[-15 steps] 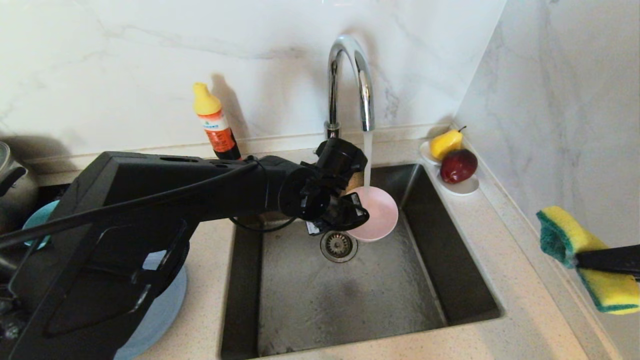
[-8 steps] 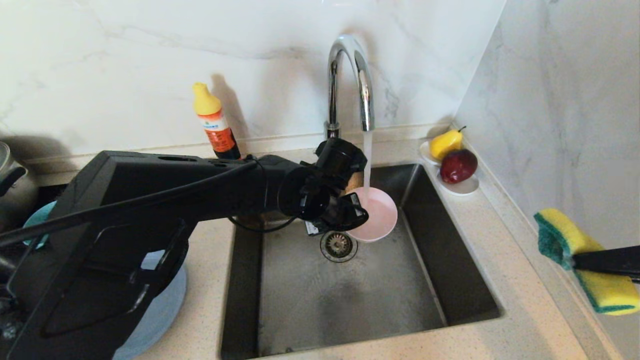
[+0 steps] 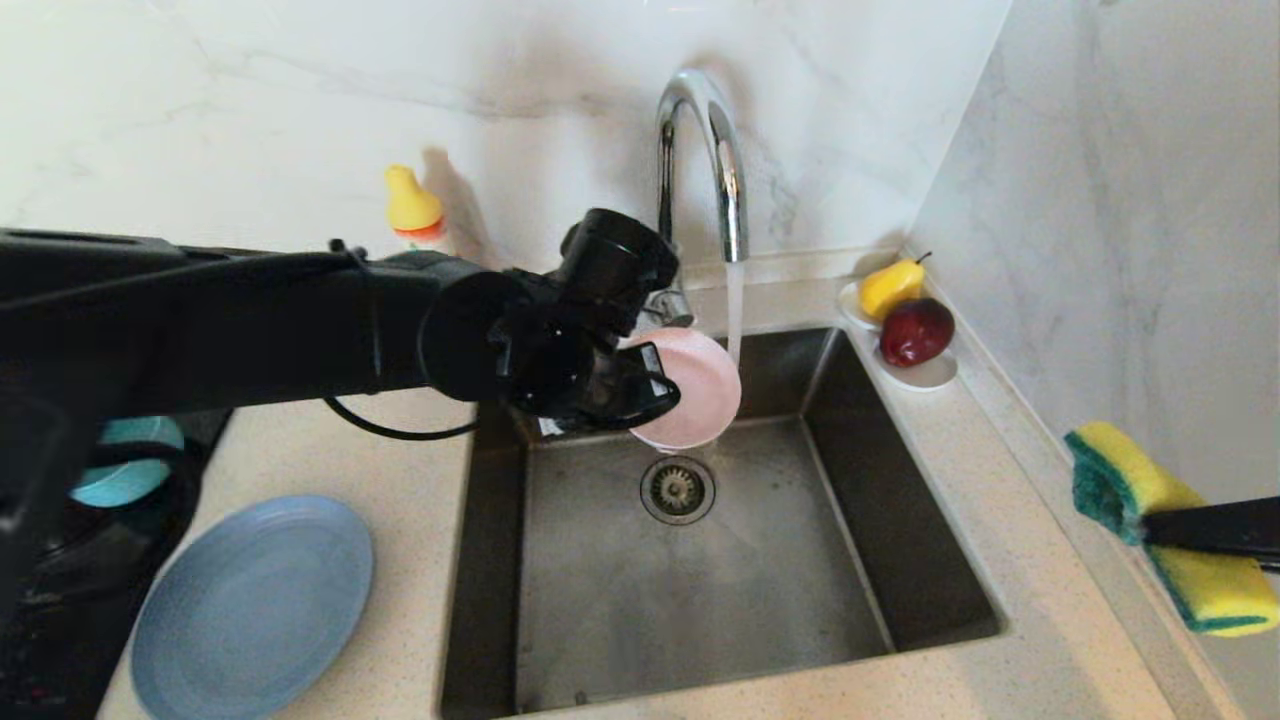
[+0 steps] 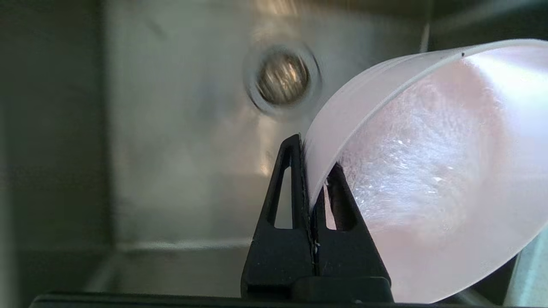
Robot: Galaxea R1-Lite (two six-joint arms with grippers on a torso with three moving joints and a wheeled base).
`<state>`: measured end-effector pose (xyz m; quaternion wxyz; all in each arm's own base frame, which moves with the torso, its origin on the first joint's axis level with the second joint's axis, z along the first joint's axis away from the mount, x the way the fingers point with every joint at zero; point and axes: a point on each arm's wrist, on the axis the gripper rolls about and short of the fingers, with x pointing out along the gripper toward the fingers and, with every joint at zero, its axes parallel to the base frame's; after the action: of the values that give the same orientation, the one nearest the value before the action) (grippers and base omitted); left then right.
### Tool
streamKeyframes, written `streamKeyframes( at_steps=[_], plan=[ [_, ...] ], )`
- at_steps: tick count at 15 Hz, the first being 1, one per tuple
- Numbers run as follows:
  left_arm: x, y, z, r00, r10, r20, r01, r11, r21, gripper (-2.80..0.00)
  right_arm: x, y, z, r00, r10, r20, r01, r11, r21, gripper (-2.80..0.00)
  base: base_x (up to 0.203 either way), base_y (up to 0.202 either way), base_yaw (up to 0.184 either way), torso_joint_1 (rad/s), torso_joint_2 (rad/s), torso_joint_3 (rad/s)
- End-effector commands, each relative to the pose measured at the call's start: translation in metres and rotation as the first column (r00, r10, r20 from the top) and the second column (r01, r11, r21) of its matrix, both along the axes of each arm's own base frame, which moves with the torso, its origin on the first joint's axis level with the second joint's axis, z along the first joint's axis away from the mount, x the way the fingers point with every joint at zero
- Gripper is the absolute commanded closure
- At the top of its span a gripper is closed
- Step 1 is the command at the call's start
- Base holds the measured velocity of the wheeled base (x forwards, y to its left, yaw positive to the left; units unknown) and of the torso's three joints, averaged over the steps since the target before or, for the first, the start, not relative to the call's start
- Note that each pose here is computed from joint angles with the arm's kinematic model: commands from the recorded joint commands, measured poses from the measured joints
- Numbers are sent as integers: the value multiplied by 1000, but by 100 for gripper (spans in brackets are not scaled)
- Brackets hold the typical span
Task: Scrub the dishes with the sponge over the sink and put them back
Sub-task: Wash the bowl
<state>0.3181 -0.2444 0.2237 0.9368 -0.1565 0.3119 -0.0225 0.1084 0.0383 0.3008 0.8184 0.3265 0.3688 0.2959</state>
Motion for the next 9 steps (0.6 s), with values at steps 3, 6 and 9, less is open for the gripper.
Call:
streamKeyframes(
  at_steps=[3,6,9],
  plan=[
    [-43,42,31,979,-12,202,9,1000,13,0,-3,0,-3,1000,3,-12,-2,1000,3,0,0,0,0,0,0,0],
    [-60,56,20,921,-59,384,51,998,31,0,-1,0,-10,1000,2,-29,-2,1000,-1,0,0,0,0,0,0,0],
    [-74,66,21,818,-78,570,91,996,5,0,4,1,-18,1000,3,-31,-3,1000,0,0,0,0,0,0,0,0]
  ],
)
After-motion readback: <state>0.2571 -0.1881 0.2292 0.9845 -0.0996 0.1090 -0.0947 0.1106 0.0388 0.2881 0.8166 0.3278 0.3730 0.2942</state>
